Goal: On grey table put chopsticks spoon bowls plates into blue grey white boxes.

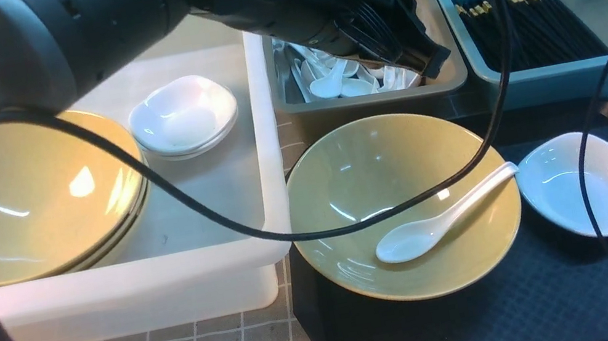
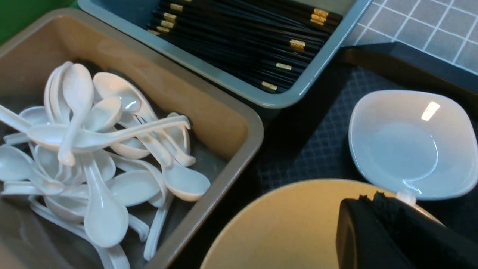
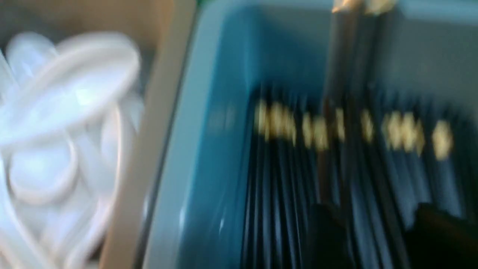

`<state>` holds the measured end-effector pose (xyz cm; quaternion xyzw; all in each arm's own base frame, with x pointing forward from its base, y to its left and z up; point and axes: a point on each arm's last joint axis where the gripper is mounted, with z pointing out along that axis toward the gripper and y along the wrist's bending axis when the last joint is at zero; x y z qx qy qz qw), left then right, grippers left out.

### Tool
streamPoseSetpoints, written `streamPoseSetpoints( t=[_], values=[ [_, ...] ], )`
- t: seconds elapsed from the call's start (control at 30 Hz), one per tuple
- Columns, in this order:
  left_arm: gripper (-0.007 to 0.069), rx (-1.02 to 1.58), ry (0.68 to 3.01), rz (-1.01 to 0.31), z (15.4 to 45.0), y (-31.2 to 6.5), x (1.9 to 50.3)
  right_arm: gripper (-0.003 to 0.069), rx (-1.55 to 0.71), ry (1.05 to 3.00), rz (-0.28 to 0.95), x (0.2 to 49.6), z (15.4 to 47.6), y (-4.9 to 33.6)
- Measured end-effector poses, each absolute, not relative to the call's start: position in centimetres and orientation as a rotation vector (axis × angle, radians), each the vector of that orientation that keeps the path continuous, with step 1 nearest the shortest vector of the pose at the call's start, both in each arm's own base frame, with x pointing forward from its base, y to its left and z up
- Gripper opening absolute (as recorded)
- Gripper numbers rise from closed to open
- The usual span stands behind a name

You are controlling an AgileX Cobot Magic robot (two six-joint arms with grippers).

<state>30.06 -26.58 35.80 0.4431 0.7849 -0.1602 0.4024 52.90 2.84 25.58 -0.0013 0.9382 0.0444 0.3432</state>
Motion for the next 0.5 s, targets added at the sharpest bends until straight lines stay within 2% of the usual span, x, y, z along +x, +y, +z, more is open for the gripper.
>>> streamPoseSetpoints(
  t=[0.07, 0.1, 0.17, 0.3, 0.43, 0.5],
  values=[
    [-0.0008, 1.143, 1.998, -0.405, 36.5, -26.0, 29.2, 0.0459, -0.042, 2.555, 0.11, 51.9, 26.3, 2.9],
    [-0.0008, 1.17, 2.008, -0.397, 37.1, -25.2, 28.2, 0.0495, -0.135, 2.636, 0.091, 50.7, 27.8, 3.0],
    [-0.0008, 1.181, 2.004, -0.394, 37.6, -24.6, 27.4, 0.0515, -0.208, 2.678, 0.085, 49.9, 28.8, 3.2],
    [-0.0008, 1.212, 2.027, -0.382, 37.6, -22.0, 24.3, 0.0516, -0.349, 2.606, 0.1, 47.7, 33.0, 4.9],
    [-0.0008, 1.224, 2.076, -0.372, 36.6, -18.7, 20.8, 0.0483, -0.528, 2.518, 0.161, 42.9, 37.9, 8.0],
    [-0.0008, 1.206, 2.095, -0.367, 36.3, -17.3, 19.6, 0.0464, -0.624, 2.502, 0.18, 40.3, 39.0, 9.4]
  ],
)
